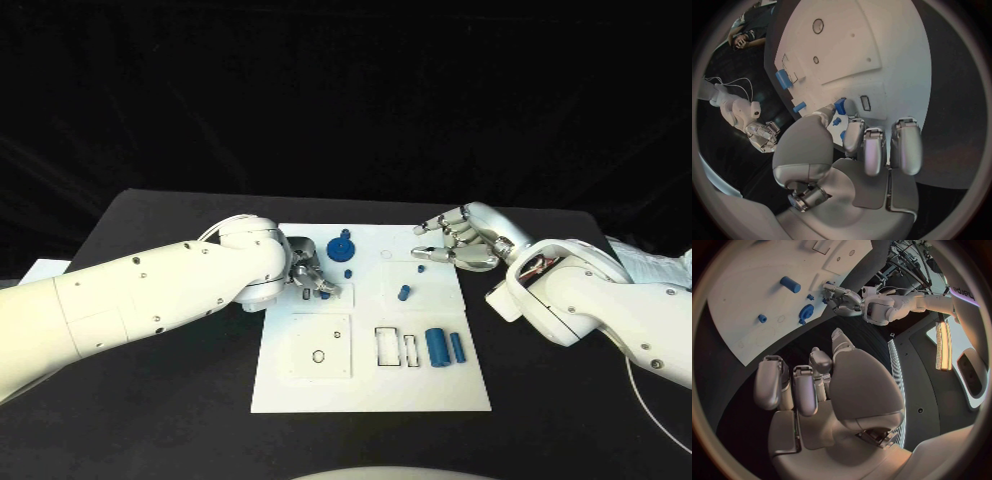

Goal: Assemble the parts on the task board

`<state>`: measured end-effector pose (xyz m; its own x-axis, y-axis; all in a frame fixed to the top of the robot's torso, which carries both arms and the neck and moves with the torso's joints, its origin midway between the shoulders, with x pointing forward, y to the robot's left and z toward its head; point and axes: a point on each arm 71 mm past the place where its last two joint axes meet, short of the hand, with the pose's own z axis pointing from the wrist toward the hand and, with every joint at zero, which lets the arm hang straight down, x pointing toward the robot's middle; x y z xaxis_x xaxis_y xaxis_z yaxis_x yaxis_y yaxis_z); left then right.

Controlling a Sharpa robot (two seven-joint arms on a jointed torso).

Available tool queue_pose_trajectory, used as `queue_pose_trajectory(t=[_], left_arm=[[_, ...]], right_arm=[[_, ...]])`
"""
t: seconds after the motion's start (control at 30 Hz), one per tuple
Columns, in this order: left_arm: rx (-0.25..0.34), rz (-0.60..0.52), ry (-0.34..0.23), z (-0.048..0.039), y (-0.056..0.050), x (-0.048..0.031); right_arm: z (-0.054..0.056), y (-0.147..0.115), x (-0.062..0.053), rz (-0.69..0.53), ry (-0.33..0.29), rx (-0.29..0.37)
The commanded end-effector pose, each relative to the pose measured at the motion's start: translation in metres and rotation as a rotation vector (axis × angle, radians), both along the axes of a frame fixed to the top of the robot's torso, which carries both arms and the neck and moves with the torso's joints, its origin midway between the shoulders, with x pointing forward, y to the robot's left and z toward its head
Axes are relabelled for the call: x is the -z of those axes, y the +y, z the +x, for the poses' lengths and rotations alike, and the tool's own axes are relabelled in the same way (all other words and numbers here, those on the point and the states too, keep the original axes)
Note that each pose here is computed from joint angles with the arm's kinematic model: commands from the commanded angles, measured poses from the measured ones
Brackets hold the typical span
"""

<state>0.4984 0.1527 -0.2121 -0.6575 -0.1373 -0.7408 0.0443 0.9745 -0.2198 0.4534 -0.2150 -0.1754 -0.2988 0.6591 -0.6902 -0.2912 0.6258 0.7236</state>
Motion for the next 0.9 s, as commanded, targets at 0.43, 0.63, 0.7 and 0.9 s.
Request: queue_pose_trajectory(t=[0.43, 0.63, 0.7, 0.9], left_arm=[[-0.07, -0.123, -0.039, 0.0043, 0.01, -0.0286], [-0.091, -0.179, 0.005, 0.0121, 0.019, -0.0469], [-0.097, -0.181, 0.009, 0.0197, 0.024, -0.0552], [-0.1, -0.085, -0.03, 0.0445, 0.035, -0.0605]], right_arm=[[0.002, 0.0, 0.002, -0.001, 0.01, -0.005], [0.003, 0.0, 0.003, -0.002, 0.014, -0.004], [0.003, -0.001, 0.004, -0.003, 0.017, -0.002], [0.005, -0.001, 0.006, -0.004, 0.019, 0.002]])
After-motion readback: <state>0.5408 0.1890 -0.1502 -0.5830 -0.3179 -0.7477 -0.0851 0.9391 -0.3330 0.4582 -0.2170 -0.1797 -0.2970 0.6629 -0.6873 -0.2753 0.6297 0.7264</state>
